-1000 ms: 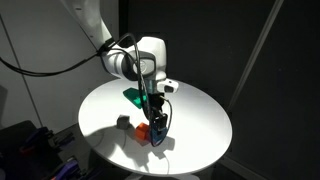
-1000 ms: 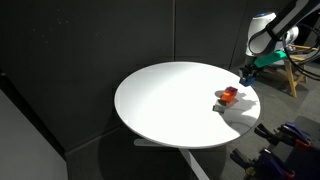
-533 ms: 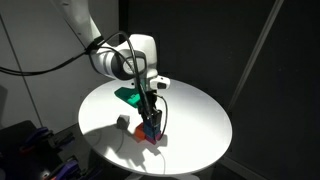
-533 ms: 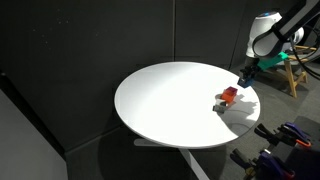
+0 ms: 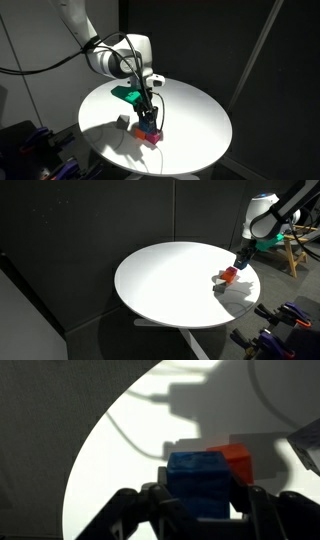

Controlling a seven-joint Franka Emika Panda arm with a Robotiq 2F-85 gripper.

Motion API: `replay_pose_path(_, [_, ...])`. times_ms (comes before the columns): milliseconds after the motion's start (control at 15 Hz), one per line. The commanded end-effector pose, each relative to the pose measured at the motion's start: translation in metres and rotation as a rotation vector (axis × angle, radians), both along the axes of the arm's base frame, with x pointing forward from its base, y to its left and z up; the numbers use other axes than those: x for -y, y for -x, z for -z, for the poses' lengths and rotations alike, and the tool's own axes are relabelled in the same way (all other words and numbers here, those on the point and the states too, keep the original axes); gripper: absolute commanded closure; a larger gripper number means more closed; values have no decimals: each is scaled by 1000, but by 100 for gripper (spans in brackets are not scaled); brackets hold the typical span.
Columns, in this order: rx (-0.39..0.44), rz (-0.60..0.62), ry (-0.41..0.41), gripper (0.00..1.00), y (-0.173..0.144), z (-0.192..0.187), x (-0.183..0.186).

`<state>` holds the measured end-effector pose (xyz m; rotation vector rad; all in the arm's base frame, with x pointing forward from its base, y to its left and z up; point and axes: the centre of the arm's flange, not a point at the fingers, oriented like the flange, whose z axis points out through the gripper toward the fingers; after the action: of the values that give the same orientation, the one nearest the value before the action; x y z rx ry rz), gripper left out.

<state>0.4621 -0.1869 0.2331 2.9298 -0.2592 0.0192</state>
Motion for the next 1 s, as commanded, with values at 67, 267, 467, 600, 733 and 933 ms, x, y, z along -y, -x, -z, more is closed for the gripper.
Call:
replay_pose_path(67, [-8, -22, -7, 67, -16, -1, -5])
replay_pose_path(267, [-12, -21, -1, 67, -26, 2, -6])
replay_pose_path(467, [-19, -17, 6, 67, -33, 5, -5])
replay_pose_path(600, [-24, -16, 9, 67, -37, 9, -2])
replay_pose_path(733, [-28, -17, 12, 67, -41, 12, -1])
replay_pose_path(933, [-35, -21, 13, 67, -45, 18, 0])
